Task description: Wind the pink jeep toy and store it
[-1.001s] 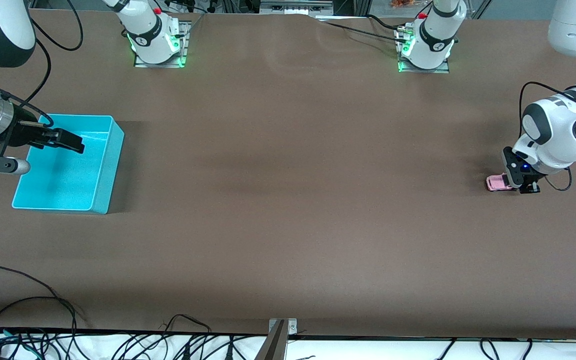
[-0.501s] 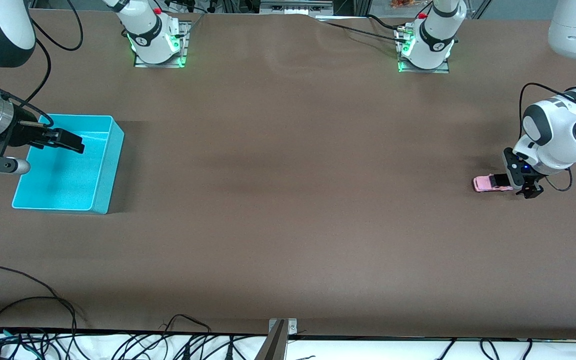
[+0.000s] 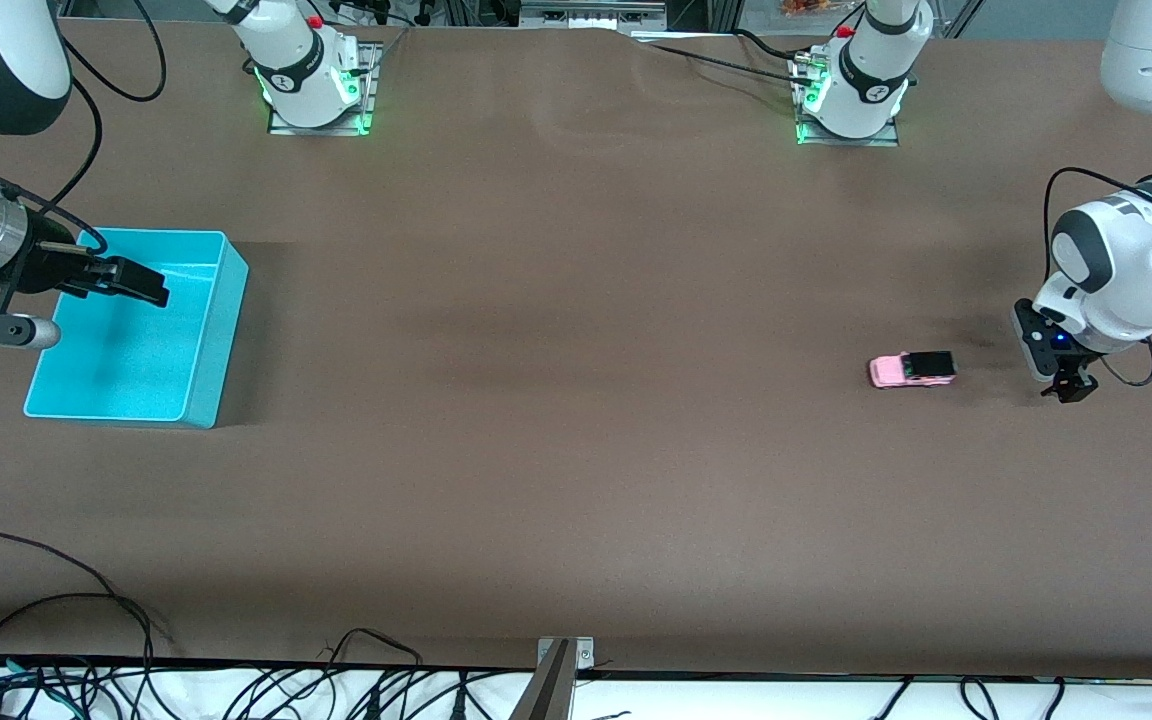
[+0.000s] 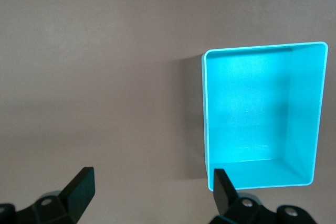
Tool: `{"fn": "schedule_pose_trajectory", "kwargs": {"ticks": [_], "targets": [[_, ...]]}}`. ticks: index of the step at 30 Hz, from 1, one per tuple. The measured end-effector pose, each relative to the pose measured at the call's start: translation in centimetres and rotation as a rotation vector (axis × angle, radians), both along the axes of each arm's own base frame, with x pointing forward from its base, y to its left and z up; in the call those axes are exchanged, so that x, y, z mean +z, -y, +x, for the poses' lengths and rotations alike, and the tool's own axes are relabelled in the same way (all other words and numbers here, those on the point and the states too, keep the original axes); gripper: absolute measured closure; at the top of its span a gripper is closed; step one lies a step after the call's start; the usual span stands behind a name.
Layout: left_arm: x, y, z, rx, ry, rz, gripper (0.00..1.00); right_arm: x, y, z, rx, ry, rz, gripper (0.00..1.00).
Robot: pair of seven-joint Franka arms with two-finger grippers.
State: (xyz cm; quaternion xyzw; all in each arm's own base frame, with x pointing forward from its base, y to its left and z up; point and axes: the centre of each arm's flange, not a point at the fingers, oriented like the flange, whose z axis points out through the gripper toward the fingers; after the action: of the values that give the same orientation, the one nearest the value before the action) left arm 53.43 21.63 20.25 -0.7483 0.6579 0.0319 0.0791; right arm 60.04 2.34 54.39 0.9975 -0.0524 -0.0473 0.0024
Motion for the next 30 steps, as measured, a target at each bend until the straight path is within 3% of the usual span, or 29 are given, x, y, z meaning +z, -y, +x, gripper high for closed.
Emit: {"fn": "schedule_pose_trajectory", "kwargs": {"ticks": [30], "targets": [[12.9, 1.8, 1.9, -0.028, 0.227, 0.009, 0.00, 0.0, 0.0, 0.0, 0.000, 0.000, 0.000, 0.00]]}}
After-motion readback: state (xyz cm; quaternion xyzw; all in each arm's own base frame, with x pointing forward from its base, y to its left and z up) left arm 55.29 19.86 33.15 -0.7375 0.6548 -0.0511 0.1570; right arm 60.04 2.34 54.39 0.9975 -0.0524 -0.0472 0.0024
